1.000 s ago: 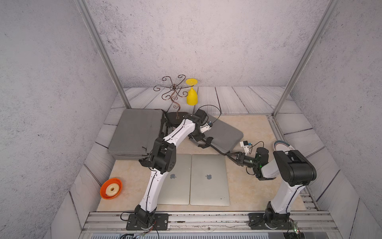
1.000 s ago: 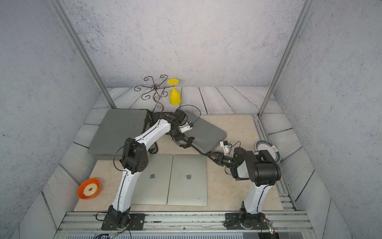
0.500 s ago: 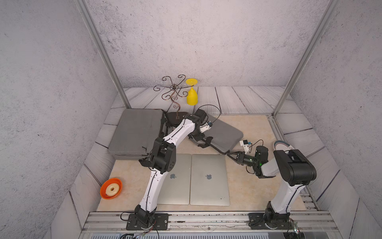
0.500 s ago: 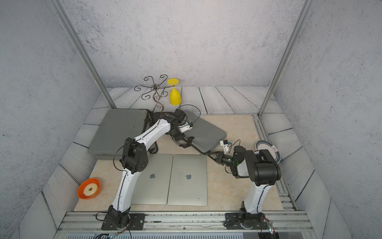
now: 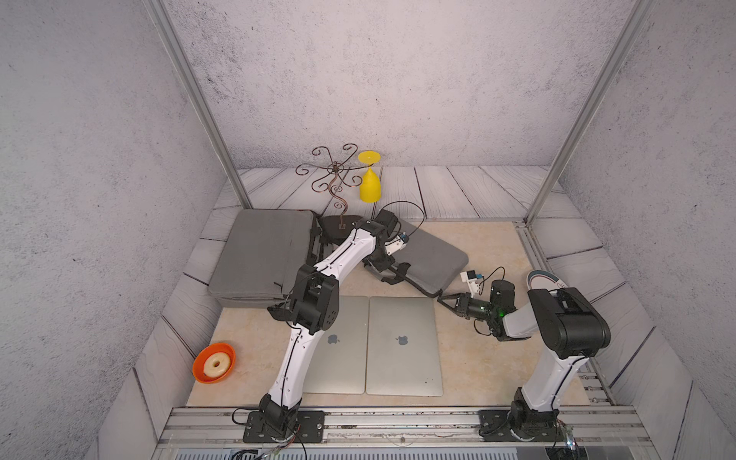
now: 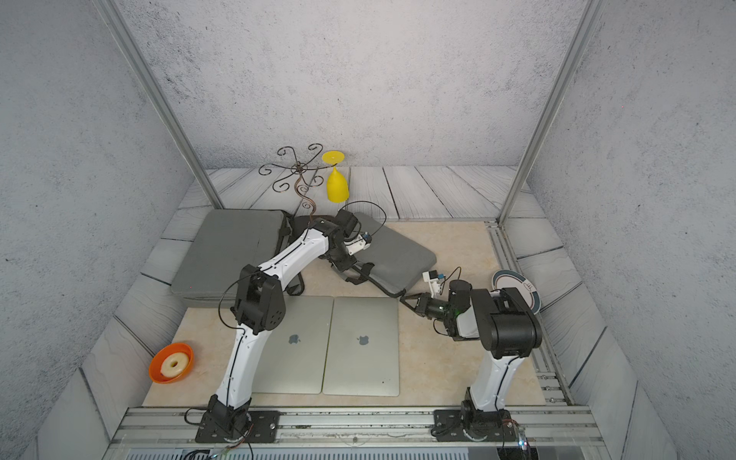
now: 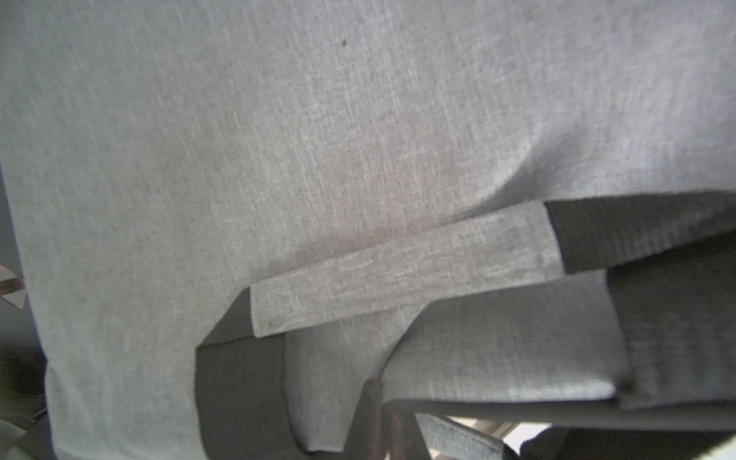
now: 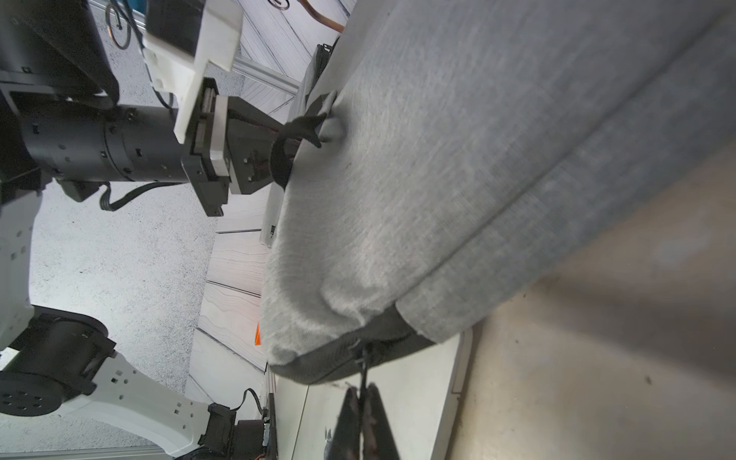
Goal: Open the zippered laptop bag and take out the laptop
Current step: Unzip the zipper on the zippered laptop bag.
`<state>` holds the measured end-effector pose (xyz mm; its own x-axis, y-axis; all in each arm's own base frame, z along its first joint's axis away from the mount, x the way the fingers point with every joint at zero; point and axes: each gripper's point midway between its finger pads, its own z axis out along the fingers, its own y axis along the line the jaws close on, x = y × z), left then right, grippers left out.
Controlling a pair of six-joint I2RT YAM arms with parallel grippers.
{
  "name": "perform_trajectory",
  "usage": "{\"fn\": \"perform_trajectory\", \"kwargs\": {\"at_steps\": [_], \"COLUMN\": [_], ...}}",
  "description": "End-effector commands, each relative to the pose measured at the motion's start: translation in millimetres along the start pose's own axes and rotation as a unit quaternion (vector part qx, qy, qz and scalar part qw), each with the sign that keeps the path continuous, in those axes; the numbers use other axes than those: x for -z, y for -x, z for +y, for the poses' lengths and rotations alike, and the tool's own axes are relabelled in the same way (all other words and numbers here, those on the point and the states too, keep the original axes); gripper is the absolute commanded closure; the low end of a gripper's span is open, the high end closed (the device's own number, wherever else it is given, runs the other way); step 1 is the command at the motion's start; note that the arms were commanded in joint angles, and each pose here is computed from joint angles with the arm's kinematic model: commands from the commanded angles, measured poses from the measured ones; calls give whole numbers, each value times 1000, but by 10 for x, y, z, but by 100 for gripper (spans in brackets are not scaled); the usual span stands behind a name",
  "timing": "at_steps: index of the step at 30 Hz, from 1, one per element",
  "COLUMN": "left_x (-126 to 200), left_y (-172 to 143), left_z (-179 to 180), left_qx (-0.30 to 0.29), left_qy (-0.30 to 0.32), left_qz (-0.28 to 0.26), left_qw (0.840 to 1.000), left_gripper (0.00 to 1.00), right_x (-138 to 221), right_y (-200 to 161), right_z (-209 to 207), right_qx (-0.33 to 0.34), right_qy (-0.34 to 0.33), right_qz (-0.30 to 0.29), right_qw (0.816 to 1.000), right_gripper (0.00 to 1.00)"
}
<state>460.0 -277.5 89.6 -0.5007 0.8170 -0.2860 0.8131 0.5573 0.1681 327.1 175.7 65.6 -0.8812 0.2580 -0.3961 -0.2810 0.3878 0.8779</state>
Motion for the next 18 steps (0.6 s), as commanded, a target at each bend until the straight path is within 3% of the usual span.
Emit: {"fn": "perform_trajectory", "kwargs": {"at_steps": [1, 4, 18], "left_x": [13, -4, -14], "left_y": [122, 156, 276], "left_z": [42, 1, -212], "left_qx": [35, 41, 66], "left_qy": [9, 8, -1], "left_qz": [-16, -16, -20], "left_qw": [999, 999, 998], "left_gripper": [100, 100, 100], "right_x": [78, 75, 36], "right_y": [-45, -158, -448], "right_z": [149, 218, 500], "right_qx": [95, 153, 284], "right_qy": [-46, -78, -126], "right_qz": [11, 44, 104], "right_qw": [994, 984, 945], "right_gripper": [99, 99, 100]}}
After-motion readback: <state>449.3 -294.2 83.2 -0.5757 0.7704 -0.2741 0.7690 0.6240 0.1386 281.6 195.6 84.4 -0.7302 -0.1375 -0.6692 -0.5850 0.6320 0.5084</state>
